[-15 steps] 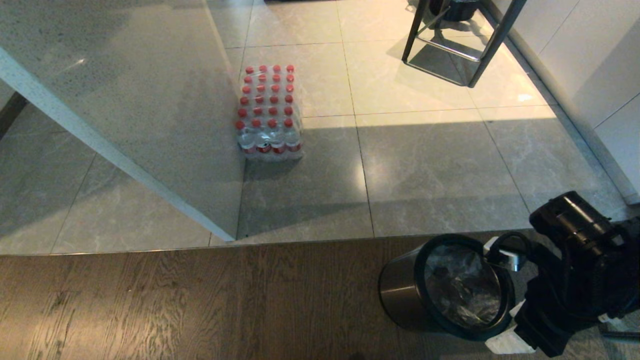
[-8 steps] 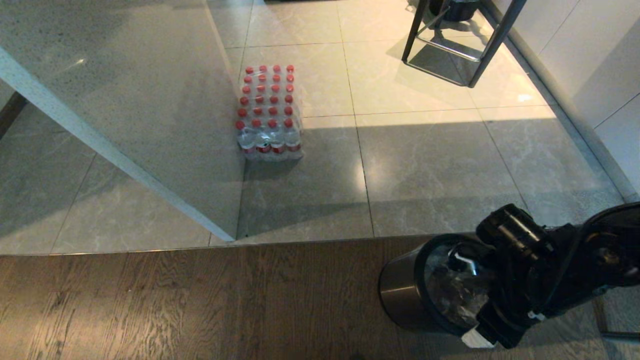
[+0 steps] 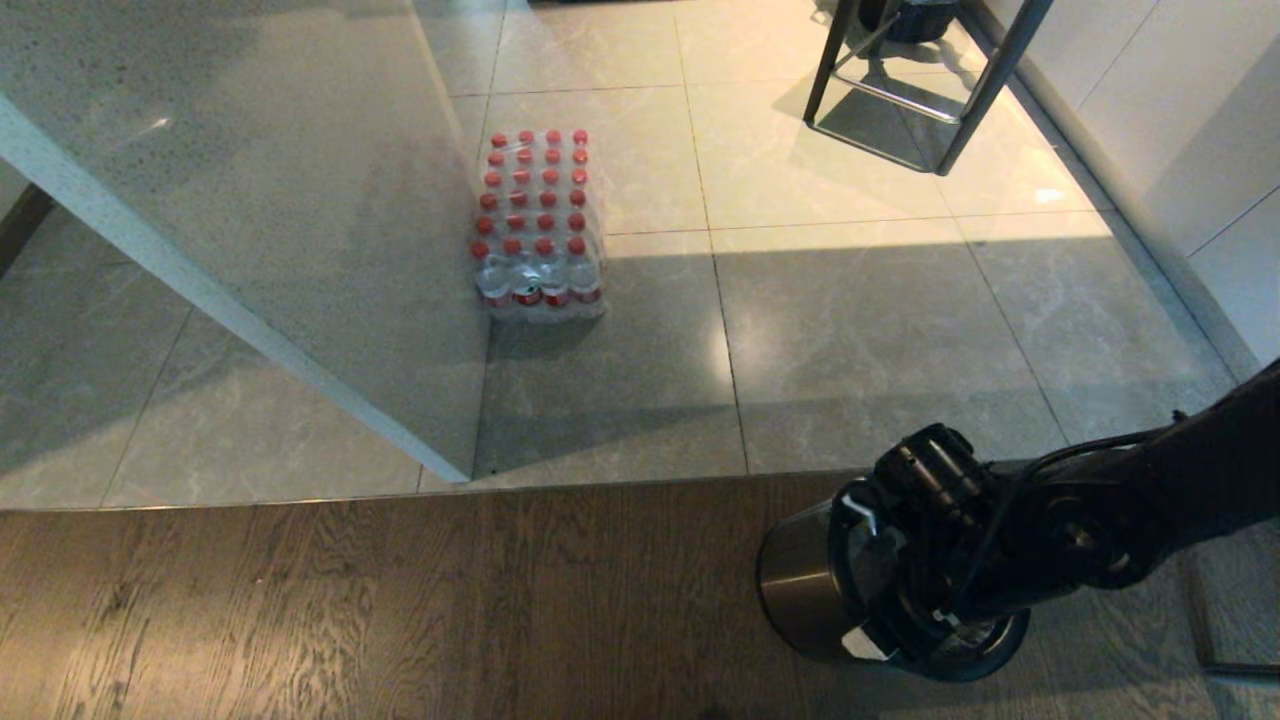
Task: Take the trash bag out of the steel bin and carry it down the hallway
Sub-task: Place the outer trash can on the ground
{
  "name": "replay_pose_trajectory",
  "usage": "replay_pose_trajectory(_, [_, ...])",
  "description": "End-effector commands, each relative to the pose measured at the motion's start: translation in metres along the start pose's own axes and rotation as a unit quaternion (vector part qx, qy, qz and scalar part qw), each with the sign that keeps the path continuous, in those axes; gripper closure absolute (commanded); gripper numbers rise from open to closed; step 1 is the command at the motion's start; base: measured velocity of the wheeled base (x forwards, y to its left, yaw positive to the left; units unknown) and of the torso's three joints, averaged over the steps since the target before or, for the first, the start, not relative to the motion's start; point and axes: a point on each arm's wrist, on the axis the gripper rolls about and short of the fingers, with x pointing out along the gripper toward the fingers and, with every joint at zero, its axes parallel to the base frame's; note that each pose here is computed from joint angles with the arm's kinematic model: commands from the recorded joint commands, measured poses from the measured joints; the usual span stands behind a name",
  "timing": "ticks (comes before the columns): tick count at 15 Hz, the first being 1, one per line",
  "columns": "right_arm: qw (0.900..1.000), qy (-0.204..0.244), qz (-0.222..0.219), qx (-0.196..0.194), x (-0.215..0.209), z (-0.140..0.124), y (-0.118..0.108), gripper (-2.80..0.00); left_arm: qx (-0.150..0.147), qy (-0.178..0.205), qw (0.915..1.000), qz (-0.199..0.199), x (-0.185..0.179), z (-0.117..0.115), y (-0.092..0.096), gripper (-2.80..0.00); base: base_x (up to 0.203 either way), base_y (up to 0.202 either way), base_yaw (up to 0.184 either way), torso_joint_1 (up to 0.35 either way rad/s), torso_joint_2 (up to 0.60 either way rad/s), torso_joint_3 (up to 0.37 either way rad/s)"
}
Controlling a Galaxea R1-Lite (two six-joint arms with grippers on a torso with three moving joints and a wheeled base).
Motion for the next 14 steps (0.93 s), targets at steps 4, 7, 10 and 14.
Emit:
replay_pose_trajectory(4, [1.0,-0.001,-0.009,0.011,0.041,0.01,0.001,-2.8,0.0,0.0,1.0,0.0,0.0,0.0,0.0,0.0,0.0,0.0,0.0,0.0,0.0,0.0])
replay_pose_trajectory(7, [0.999,-0.01,-0.011,0.028,0.047,0.016,0.0,-2.8,0.0,0.0,1.0,0.0,0.0,0.0,0.0,0.0,0.0,0.0,0.0,0.0,0.0,0.0])
replay_pose_trajectory(10, [0.999,-0.008,-0.012,0.029,0.048,0.013,0.0,0.0,0.0,0.0,1.0,0.0,0.0,0.0,0.0,0.0,0.0,0.0,0.0,0.0,0.0,0.0])
replay_pose_trajectory(14, [0.999,-0.011,-0.013,0.028,0.049,0.014,0.001,0.0,0.0,0.0,1.0,0.0,0.0,0.0,0.0,0.0,0.0,0.0,0.0,0.0,0.0,0.0])
